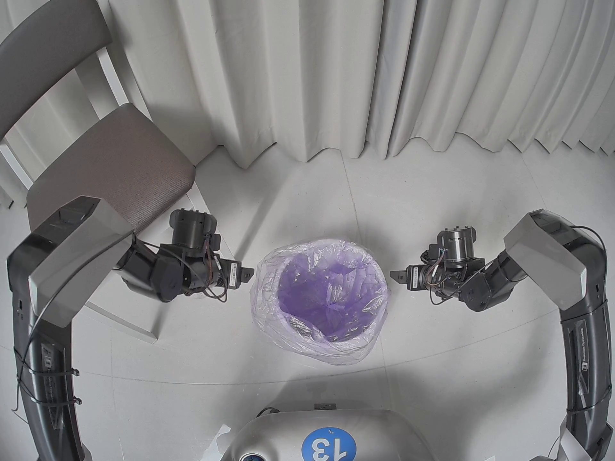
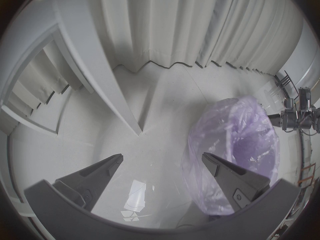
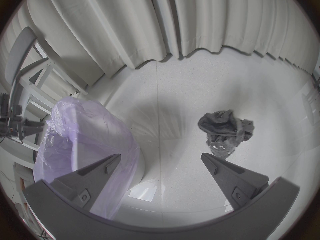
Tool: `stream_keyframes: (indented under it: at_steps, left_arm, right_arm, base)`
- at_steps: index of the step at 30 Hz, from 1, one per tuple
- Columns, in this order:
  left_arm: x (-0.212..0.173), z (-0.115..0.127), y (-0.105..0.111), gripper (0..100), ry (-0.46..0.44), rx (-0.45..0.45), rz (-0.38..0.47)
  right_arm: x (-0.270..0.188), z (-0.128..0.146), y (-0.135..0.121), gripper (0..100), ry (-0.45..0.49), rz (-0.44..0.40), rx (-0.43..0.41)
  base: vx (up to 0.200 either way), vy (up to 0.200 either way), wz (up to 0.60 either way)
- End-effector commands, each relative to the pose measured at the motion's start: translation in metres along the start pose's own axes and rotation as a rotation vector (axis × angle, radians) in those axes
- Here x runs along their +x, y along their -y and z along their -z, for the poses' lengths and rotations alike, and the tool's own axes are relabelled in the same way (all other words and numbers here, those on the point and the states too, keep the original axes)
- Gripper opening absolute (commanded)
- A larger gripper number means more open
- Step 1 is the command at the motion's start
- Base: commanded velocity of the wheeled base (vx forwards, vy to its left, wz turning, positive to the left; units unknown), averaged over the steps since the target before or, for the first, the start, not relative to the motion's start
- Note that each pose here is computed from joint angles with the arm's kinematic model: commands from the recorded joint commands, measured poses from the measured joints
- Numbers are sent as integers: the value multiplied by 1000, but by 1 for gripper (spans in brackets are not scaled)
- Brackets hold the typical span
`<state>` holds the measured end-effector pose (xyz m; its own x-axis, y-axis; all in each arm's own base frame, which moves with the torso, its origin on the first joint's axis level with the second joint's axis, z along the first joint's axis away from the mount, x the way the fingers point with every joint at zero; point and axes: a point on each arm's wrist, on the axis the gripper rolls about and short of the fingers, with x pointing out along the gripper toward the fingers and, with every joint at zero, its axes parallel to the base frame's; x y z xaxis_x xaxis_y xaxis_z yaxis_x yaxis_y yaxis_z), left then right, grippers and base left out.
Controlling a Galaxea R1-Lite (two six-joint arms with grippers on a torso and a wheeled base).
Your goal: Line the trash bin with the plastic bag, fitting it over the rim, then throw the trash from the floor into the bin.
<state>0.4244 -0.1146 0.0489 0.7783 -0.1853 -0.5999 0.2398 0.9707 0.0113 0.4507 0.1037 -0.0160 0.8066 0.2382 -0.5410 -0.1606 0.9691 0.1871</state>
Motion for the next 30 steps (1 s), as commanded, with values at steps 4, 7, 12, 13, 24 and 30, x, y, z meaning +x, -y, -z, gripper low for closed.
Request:
stream_keyframes:
  at_steps: [4,7,12,13,24,30]
  left_arm:
    - [-76,32,3,100,24,14,96]
    - [-84,54,-3,100,-24,83,139]
    - [-77,75,-7,100,-63,109,205]
    - [-74,77,-7,100,-62,109,213]
    - [-9,92,1,100,-48,180,230]
    - [14,84,13,100,-22,198,249]
  right_arm:
    - [-62,-16,10,100,104,37,-20]
    - [-84,-14,13,100,143,44,-22]
    - [-113,-15,21,100,179,74,-6]
    - [-120,-16,24,100,181,82,0]
    - [-149,-24,23,100,218,103,0]
    - [-148,-26,21,100,225,88,-8]
  base:
    - [0,0,0]
    - [0,0,0]
    - [0,0,0]
    - [0,0,0]
    - [0,0,0]
    - [0,0,0]
